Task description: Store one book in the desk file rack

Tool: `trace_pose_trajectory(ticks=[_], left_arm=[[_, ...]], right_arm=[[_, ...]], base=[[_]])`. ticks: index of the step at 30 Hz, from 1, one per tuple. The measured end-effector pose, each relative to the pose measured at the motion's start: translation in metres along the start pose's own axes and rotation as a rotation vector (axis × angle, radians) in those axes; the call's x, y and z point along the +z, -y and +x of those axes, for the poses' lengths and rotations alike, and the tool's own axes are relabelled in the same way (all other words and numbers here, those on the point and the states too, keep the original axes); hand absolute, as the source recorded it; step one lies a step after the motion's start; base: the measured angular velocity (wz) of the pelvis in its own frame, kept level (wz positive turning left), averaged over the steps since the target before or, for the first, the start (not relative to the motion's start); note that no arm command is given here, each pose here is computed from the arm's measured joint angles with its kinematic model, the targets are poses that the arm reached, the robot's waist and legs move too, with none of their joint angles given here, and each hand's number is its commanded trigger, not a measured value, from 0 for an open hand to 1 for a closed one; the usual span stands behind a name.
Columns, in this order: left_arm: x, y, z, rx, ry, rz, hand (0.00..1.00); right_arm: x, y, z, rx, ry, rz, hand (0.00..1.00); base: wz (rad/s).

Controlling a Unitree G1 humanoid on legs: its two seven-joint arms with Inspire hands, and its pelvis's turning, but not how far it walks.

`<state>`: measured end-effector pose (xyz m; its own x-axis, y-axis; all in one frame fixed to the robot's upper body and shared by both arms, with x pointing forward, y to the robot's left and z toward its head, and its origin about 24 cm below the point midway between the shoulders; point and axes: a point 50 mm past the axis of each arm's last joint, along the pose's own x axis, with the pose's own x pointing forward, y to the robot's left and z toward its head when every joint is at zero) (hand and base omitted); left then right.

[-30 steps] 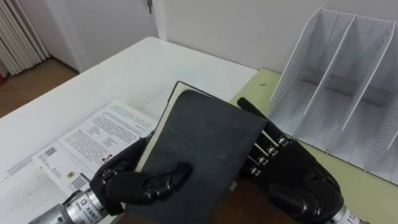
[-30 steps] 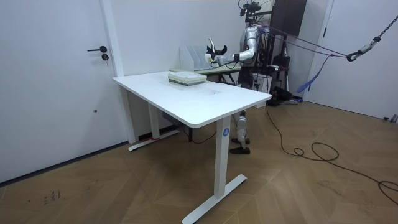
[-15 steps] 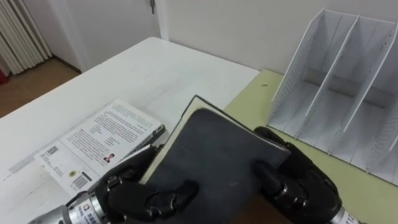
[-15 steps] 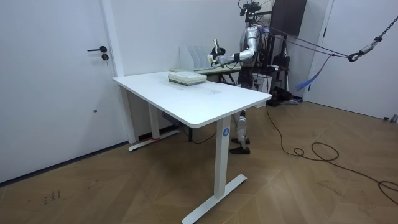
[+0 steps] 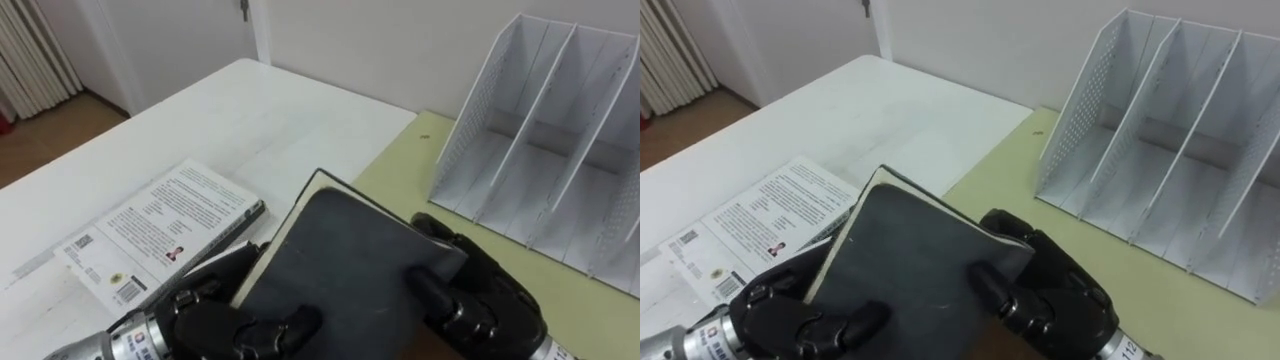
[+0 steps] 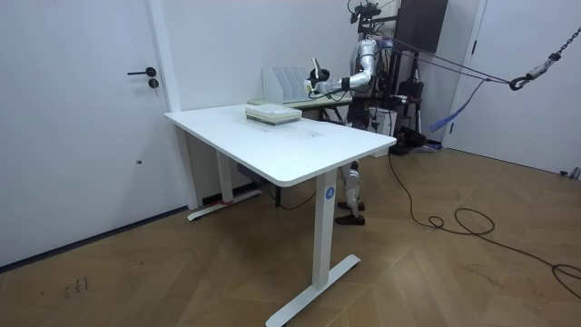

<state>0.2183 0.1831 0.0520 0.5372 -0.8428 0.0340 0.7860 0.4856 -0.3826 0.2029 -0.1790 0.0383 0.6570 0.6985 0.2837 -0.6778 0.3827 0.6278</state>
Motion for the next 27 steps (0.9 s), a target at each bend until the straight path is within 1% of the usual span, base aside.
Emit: trace_pose_trajectory(ticks=[3, 4, 5, 6, 7, 12, 17, 21, 24, 27], left_arm=[[-0.001, 0.000, 0.000, 0.004, -0.015, 0.014, 1.00], [-0.001, -0.001, -0.001, 0.006, -0.023, 0.020, 0.56], [-0.001, -0.001, -0.001, 0.005, -0.027, 0.024, 0.25], [-0.001, -0.001, -0.001, 0.005, -0.028, 0.024, 0.02], [-0.001, -0.001, -0.001, 0.006, -0.033, 0.029, 0.00], [-0.001, -0.004, -0.002, 0.044, -0.041, 0.054, 0.00], [-0.003, -0.017, -0.015, 0.164, -0.037, 0.041, 0.00], [-0.005, -0.019, -0.020, 0.199, -0.038, 0.040, 0.00], [-0.011, -0.019, -0.023, 0.221, -0.073, 0.051, 0.00], [-0.028, -0.024, -0.034, 0.295, -0.112, -0.003, 0.00]], right_arm=[[-0.001, 0.001, -0.001, -0.005, -0.008, -0.006, 1.00], [-0.002, 0.002, -0.003, -0.007, -0.011, -0.005, 1.00], [-0.002, 0.002, -0.003, -0.007, -0.013, -0.003, 1.00], [-0.002, 0.002, -0.003, -0.006, -0.013, -0.005, 1.00], [-0.003, 0.003, -0.004, -0.008, -0.015, -0.005, 1.00], [-0.005, 0.005, -0.010, -0.034, -0.037, -0.006, 1.00], [-0.002, 0.009, -0.019, -0.095, -0.091, -0.048, 1.00], [0.011, 0.013, -0.025, -0.157, -0.099, -0.120, 1.00], [0.019, 0.013, -0.024, -0.198, -0.111, -0.186, 1.00], [0.030, 0.011, -0.017, -0.233, -0.092, -0.248, 1.00]], base=[[0.00], [0.00], [0.00], [-0.05], [-0.05], [-0.04], [0.00], [-0.03], [0.00], [-0.02]])
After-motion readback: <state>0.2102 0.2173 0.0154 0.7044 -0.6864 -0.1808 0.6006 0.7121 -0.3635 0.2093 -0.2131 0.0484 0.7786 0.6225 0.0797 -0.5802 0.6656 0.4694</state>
